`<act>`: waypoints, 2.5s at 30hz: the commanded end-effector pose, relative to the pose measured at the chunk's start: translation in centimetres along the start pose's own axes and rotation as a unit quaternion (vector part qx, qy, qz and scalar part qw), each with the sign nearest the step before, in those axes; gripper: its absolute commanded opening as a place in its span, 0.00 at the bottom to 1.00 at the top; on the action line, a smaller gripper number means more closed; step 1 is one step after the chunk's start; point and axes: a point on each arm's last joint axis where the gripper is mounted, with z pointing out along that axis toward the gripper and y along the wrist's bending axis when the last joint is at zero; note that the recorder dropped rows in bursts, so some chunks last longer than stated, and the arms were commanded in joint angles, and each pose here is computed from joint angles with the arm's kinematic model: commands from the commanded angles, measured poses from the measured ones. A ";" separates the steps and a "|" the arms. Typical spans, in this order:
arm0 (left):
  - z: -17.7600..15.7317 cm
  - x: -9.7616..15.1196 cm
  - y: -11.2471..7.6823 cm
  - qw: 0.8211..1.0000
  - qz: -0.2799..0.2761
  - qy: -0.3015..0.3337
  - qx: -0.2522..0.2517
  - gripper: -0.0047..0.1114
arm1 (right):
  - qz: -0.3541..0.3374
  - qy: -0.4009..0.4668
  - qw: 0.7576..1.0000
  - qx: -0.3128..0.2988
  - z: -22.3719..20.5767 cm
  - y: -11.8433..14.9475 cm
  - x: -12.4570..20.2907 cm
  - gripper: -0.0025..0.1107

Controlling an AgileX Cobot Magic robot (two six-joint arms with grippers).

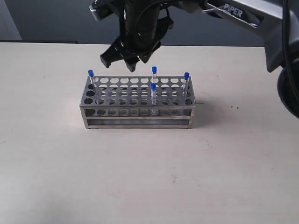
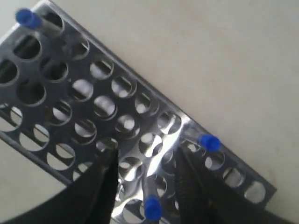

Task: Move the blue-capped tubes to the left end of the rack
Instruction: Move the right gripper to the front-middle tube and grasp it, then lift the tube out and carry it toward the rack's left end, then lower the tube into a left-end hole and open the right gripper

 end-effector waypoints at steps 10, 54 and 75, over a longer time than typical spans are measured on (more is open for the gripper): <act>0.1 0.0 -0.1 1.000 -0.003 -0.002 0.004 0.04 | 0.022 0.082 0.996 0.012 2.8 -1.6 3.4 0.37; 0.1 0.0 -0.1 1.000 -0.003 -0.002 0.004 0.04 | -0.088 -0.178 0.975 -0.098 -3.2 4.7 -2.2 0.02; 0.1 0.0 -0.1 1.000 -0.003 -0.002 0.004 0.04 | -0.074 -0.148 0.979 -0.117 3.7 6.0 -2.9 0.06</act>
